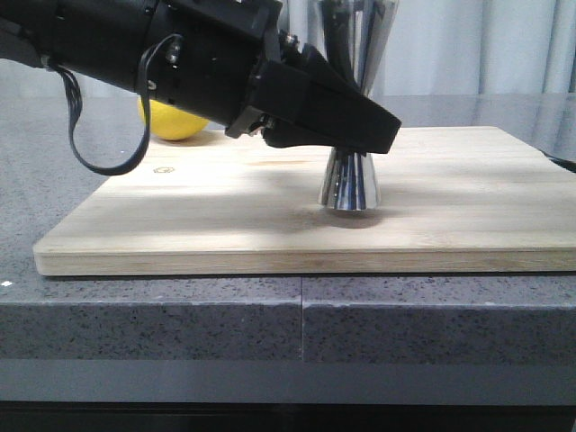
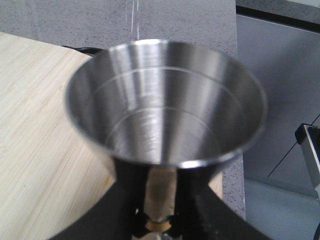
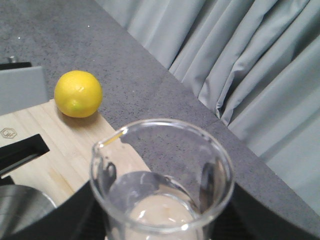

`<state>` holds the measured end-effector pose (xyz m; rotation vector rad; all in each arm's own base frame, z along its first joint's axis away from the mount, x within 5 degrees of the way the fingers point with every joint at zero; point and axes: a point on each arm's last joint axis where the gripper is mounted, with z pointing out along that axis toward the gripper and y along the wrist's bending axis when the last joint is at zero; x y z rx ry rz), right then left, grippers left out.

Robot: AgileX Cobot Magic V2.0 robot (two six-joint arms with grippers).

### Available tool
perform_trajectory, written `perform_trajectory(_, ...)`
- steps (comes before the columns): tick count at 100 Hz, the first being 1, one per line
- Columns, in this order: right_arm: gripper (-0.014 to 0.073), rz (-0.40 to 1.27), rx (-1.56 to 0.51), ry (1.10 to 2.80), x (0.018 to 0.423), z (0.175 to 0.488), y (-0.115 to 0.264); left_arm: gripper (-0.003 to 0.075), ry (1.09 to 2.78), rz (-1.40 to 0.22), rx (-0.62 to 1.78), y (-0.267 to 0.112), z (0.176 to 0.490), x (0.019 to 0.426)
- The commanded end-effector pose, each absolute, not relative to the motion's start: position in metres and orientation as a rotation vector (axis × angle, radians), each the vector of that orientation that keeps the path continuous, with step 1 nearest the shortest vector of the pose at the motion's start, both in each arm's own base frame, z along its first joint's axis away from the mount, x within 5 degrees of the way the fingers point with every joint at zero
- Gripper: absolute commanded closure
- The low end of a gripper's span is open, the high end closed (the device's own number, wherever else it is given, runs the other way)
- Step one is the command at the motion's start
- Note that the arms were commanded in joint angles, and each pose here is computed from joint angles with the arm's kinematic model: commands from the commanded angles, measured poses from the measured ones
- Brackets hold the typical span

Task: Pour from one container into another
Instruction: 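Tilt the beaker with the right gripper, pouring liquid into the jigger cup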

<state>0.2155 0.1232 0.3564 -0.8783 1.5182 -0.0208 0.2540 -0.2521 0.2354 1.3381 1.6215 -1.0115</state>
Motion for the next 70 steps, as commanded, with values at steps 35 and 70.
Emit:
perform_trajectory(35,0.0343,-0.101,-0.99,1.377,0.2043,0.3757,0.1315,0.0662,1.514,-1.052,1.307,-0.2524,0.2677,0.2496)
perform_trajectory(70,0.0343,-0.179,-1.057,1.325,0.2045,0.376,0.1313,0.0662,1.514,-1.052,1.307,-0.2524,0.2677,0.2496)
